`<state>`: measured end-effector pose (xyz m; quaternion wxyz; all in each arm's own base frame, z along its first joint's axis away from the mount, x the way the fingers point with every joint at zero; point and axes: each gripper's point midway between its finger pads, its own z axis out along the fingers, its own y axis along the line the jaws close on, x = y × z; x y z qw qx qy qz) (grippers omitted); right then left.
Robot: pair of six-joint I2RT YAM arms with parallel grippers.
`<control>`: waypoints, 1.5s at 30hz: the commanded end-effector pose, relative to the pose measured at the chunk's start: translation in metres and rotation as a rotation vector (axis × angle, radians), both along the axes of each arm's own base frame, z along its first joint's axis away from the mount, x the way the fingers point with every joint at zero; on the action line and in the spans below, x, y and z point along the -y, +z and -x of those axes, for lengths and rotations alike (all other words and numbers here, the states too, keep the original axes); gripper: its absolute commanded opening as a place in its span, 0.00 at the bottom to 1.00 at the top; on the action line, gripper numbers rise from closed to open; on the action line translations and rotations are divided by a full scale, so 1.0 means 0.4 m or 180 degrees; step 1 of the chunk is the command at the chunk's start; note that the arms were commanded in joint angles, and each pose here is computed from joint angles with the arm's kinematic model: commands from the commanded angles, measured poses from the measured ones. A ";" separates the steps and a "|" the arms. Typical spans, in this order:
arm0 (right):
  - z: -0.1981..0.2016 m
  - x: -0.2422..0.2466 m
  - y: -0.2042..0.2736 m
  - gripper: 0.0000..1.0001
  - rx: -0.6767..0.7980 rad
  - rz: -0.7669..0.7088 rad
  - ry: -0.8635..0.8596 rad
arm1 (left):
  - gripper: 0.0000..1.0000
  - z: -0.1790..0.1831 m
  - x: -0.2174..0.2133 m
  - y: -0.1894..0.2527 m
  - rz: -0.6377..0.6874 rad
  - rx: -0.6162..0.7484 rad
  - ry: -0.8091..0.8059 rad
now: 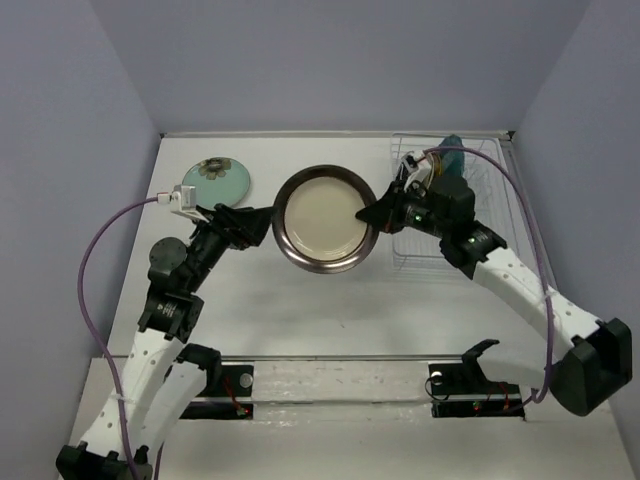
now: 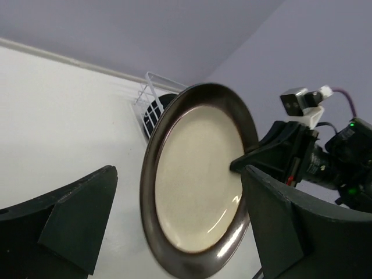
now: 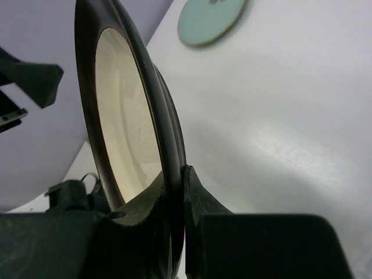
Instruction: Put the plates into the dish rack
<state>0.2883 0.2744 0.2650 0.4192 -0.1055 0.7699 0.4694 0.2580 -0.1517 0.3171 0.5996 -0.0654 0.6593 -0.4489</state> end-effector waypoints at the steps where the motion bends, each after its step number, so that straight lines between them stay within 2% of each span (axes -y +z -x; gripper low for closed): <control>1: -0.085 0.207 0.354 0.07 0.1158 0.0024 -0.1404 | 0.99 0.051 -0.014 0.033 -0.0476 0.0202 -0.0043; 2: -0.076 0.248 0.373 0.07 0.1234 0.0172 -0.1594 | 0.99 0.064 -0.021 0.034 -0.0618 0.0230 -0.0037; 3: -0.095 0.324 0.401 0.07 0.1282 0.0281 -0.2093 | 0.99 0.069 -0.026 0.032 -0.0697 0.0246 -0.0027; 8: -0.046 0.513 0.592 0.07 0.1676 0.0421 -0.3161 | 0.99 0.080 -0.055 -0.044 -0.1103 0.0128 0.0067; 9: -0.054 0.573 0.596 0.07 0.1668 0.0648 -0.3577 | 0.99 0.084 -0.058 -0.058 -0.1130 0.0104 0.0072; 12: -0.054 0.649 0.658 0.07 0.1846 0.0966 -0.4120 | 0.99 0.110 -0.034 -0.050 -0.1113 0.0188 -0.0097; 15: -0.065 0.740 0.688 0.07 0.1968 0.1509 -0.4855 | 0.99 0.124 -0.026 -0.045 -0.1118 0.0237 -0.0149; 19: -0.122 0.802 0.704 0.07 0.2080 0.1988 -0.5230 | 0.99 0.151 -0.014 -0.040 -0.1099 0.0297 -0.0227; 22: -0.144 0.849 0.719 0.07 0.2123 0.2155 -0.5356 | 0.99 0.166 -0.005 -0.037 -0.1071 0.0332 -0.0290; 27: -0.205 0.892 0.671 0.07 0.2054 0.2577 -0.5340 | 0.99 0.179 -0.006 -0.028 -0.1040 0.0374 -0.0277; 33: -0.280 0.885 0.574 0.07 0.1968 0.2890 -0.4996 | 0.99 0.188 -0.009 -0.020 -0.1018 0.0416 -0.0264; 45: -0.370 0.850 0.293 0.07 0.1418 0.2741 -0.4553 | 0.99 0.193 -0.008 -0.021 -0.1008 0.0412 -0.0274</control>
